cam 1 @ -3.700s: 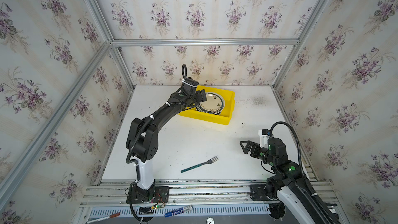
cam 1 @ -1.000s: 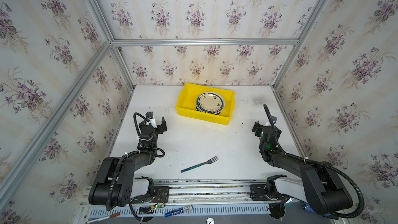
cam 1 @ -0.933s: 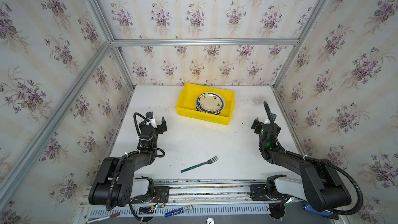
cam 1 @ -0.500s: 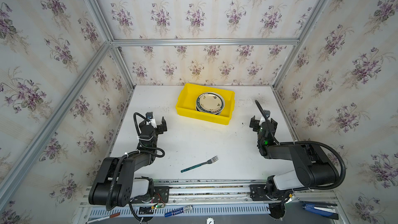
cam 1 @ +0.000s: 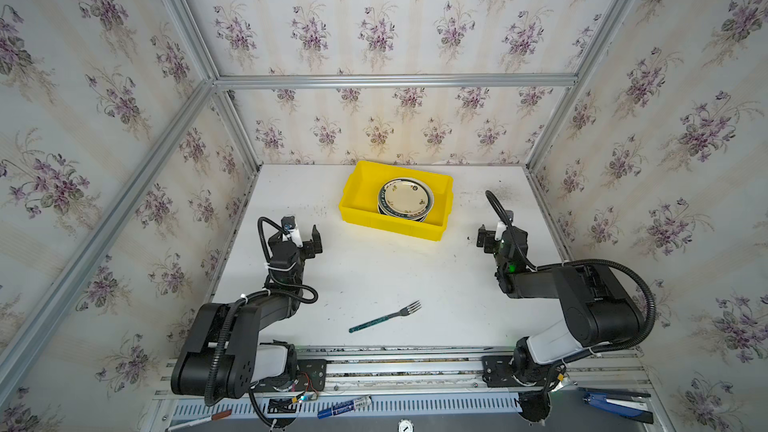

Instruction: Place the plates into the plastic bin on the countertop

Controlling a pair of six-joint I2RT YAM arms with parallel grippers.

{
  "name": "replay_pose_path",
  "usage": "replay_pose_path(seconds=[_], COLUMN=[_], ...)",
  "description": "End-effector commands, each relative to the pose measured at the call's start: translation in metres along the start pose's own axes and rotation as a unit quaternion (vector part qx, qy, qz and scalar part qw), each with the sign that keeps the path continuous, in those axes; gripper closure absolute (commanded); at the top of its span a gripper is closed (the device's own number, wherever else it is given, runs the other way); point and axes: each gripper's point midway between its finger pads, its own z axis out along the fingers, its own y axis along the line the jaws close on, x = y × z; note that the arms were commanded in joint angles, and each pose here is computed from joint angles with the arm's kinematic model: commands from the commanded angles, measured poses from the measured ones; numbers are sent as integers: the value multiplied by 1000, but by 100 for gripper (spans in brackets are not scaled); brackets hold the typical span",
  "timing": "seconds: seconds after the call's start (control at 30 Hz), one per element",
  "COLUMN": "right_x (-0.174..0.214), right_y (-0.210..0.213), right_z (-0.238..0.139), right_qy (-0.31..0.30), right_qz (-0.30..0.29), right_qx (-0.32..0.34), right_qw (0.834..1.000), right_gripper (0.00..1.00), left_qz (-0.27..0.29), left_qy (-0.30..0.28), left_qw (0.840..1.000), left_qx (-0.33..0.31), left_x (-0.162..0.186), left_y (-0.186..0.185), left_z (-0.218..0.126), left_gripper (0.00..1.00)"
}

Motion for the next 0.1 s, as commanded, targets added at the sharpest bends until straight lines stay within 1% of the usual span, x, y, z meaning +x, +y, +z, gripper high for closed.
replay_pose_path(seconds=[0.0,0.07], right_x=[-9,-8], right_y=[1,2], right_z=[1,1], right_qy=[-20,-11], right_qz=[6,8], right_qx=[-4,-6], right_qw=[1000,1000], right_gripper=[0,0], left_qz=[3,3], left_qy=[-17,-18], left_qw=[1000,1000], left_qx=[1,2], left_x=[-10,-11], left_y=[-1,-1], left_z=[1,1], left_gripper=[0,0])
